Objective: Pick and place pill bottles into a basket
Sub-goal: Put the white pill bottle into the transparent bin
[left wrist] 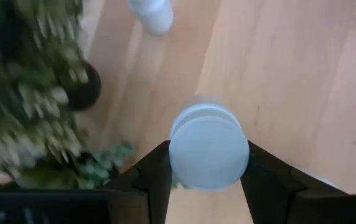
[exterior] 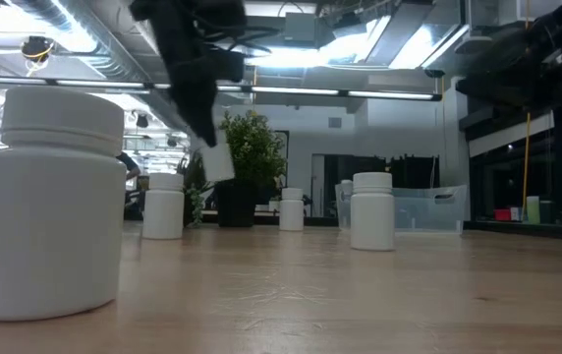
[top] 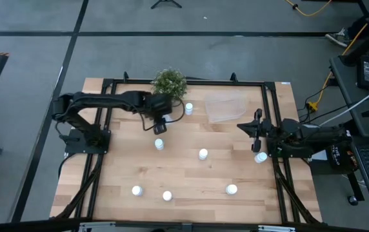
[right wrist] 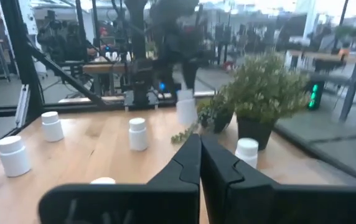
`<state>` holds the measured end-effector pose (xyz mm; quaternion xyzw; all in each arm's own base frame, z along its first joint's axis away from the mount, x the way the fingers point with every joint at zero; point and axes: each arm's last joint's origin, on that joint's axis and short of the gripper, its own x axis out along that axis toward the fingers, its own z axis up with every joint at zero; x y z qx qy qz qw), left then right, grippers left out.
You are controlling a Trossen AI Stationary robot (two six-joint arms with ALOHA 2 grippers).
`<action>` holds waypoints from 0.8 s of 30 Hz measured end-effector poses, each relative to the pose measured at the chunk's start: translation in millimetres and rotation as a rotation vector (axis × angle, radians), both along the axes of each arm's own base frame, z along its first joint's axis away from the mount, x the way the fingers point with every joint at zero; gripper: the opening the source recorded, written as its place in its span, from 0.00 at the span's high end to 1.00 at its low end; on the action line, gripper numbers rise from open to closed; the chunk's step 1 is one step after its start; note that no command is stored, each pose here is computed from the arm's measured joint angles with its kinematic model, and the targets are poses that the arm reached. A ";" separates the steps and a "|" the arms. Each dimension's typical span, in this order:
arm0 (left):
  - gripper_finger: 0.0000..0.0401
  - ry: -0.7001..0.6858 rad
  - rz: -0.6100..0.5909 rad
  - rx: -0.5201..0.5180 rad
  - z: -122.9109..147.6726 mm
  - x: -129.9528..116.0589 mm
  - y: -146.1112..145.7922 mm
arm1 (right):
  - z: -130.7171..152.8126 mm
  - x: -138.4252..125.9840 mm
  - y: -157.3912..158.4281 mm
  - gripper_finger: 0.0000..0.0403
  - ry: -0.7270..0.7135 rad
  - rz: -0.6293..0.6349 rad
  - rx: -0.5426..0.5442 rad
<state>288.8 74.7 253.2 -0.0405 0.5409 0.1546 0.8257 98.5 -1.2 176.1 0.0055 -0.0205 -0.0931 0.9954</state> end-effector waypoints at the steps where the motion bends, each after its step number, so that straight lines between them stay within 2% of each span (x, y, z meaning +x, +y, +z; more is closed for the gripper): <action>1: 0.62 0.000 -0.012 0.008 2.1 4.5 3.0 | 1.4 1.0 0.1 0.99 0.010 0.001 0.022; 5: 0.62 0.000 -0.025 0.029 9.3 16.9 15.4 | 8.7 7.6 0.4 0.99 0.080 0.000 0.036; 9: 0.62 0.015 -0.001 0.025 12.7 23.0 25.9 | 23.8 20.0 1.4 0.99 0.168 0.010 -0.028; 12: 0.62 0.016 0.009 0.024 15.0 25.7 30.1 | 34.0 34.3 3.7 0.99 0.265 0.068 -0.090; 17: 0.62 0.033 -0.062 0.050 14.5 28.4 29.0 | 40.9 62.6 6.1 0.99 0.395 0.099 -0.096; 24: 0.62 0.041 -0.140 0.049 14.2 32.1 15.2 | 46.1 103.0 8.5 0.99 0.383 0.100 -0.097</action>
